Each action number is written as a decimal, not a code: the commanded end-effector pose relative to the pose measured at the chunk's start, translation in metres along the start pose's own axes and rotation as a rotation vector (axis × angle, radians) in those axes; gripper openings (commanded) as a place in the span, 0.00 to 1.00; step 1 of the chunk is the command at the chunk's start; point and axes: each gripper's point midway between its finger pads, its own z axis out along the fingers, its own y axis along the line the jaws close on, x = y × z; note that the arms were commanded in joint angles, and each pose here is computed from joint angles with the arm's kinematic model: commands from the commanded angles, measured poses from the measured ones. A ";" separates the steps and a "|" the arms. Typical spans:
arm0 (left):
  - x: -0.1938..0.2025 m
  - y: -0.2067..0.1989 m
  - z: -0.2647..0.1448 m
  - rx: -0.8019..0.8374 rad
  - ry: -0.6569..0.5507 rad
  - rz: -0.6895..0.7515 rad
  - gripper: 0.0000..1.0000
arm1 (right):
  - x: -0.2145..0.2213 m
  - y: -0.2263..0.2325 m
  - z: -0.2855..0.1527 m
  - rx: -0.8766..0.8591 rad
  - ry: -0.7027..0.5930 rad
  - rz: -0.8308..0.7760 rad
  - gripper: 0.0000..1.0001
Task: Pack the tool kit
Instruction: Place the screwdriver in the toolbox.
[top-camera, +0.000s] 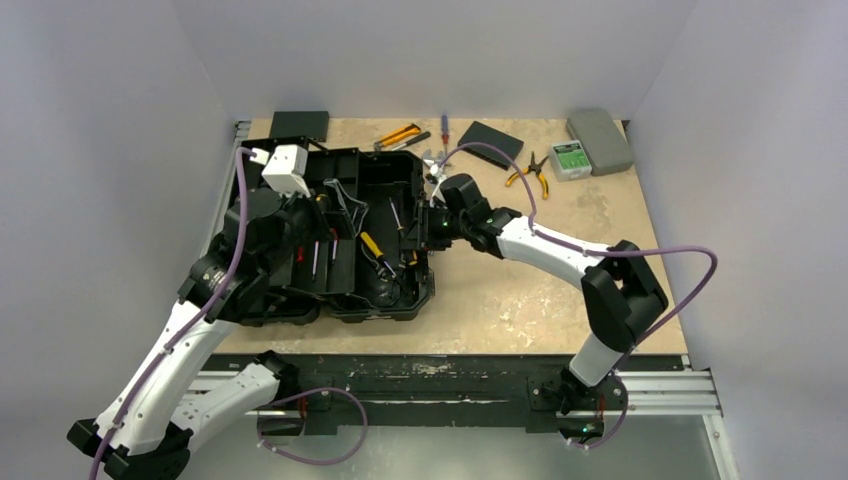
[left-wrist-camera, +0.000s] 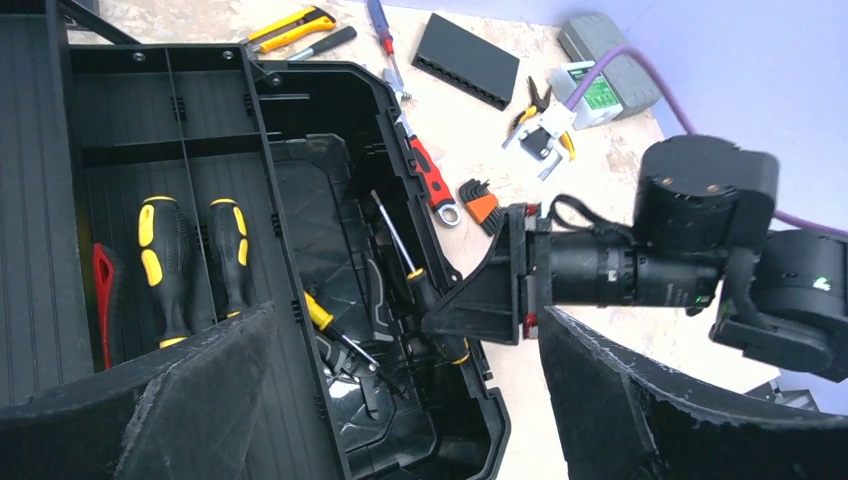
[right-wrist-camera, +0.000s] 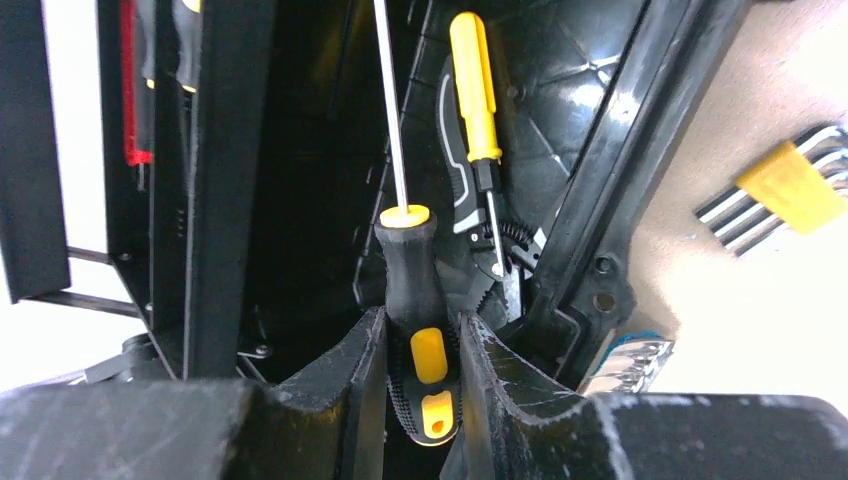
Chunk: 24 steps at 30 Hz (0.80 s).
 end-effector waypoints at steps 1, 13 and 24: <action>-0.012 0.000 0.000 -0.006 -0.061 -0.012 1.00 | -0.024 0.025 0.005 -0.053 -0.095 0.004 0.00; -0.010 -0.004 0.003 0.016 -0.045 -0.009 1.00 | -0.016 0.026 0.011 -0.048 -0.098 -0.013 0.53; -0.009 -0.006 0.003 0.023 -0.041 -0.004 1.00 | -0.056 0.025 -0.046 0.137 -0.210 -0.169 0.66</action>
